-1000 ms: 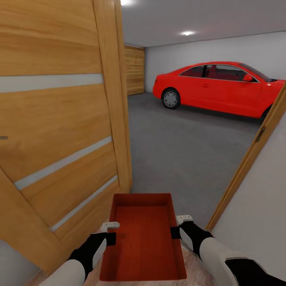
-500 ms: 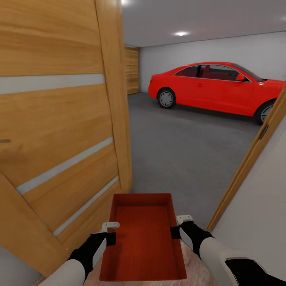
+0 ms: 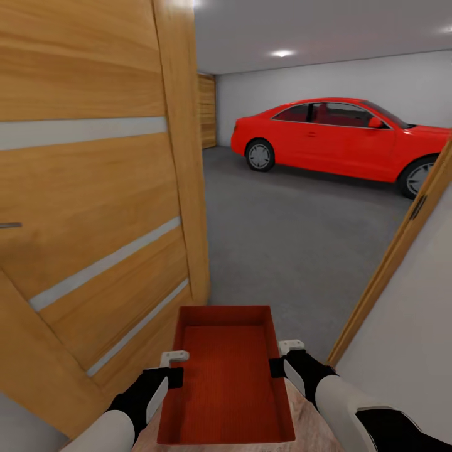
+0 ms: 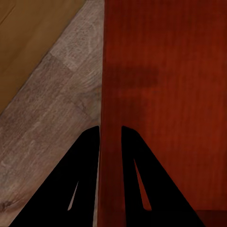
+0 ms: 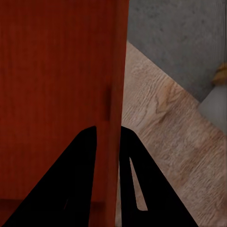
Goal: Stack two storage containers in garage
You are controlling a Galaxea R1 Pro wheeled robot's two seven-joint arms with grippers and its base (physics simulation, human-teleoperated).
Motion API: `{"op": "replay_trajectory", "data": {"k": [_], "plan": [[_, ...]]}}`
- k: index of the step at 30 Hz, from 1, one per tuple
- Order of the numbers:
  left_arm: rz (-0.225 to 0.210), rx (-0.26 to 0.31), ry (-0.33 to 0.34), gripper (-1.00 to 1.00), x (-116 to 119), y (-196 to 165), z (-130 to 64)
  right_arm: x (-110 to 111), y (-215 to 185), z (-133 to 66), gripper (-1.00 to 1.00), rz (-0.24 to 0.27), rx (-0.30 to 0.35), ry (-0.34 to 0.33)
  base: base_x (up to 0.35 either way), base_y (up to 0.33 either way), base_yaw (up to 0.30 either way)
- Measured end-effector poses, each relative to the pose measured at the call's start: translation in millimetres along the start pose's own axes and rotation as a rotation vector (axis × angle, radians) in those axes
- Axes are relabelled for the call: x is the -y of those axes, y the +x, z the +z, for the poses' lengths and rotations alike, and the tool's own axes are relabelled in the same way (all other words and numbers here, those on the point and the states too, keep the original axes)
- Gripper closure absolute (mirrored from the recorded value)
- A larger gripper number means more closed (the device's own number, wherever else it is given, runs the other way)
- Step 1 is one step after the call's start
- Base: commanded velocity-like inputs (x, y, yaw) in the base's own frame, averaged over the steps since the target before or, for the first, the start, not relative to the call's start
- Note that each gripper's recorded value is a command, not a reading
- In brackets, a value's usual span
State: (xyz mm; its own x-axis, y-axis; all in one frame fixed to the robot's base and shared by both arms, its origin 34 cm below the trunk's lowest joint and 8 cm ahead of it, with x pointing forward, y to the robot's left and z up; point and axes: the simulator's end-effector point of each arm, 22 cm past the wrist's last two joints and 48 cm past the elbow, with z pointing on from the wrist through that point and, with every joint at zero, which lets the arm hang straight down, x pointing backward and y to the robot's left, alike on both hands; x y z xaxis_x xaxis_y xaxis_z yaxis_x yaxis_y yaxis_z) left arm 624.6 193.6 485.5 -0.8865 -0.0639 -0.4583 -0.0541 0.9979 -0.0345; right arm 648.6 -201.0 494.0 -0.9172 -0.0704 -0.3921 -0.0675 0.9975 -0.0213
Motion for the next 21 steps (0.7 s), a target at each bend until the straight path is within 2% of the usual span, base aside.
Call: {"op": "replay_trajectory", "data": {"k": [16,21], "plan": [[0.001,-0.001,-0.001,1.00,0.2,-0.1,-0.1,0.2,0.3,0.1,1.00,0.001,-0.001,-0.001,0.000,0.001,-0.253],[0.001,-0.001,-0.001,1.00,0.1,-0.2,-0.1,0.1,0.1,0.0,1.00,0.000,0.000,-0.001,0.000,0.008,-0.120]]}}
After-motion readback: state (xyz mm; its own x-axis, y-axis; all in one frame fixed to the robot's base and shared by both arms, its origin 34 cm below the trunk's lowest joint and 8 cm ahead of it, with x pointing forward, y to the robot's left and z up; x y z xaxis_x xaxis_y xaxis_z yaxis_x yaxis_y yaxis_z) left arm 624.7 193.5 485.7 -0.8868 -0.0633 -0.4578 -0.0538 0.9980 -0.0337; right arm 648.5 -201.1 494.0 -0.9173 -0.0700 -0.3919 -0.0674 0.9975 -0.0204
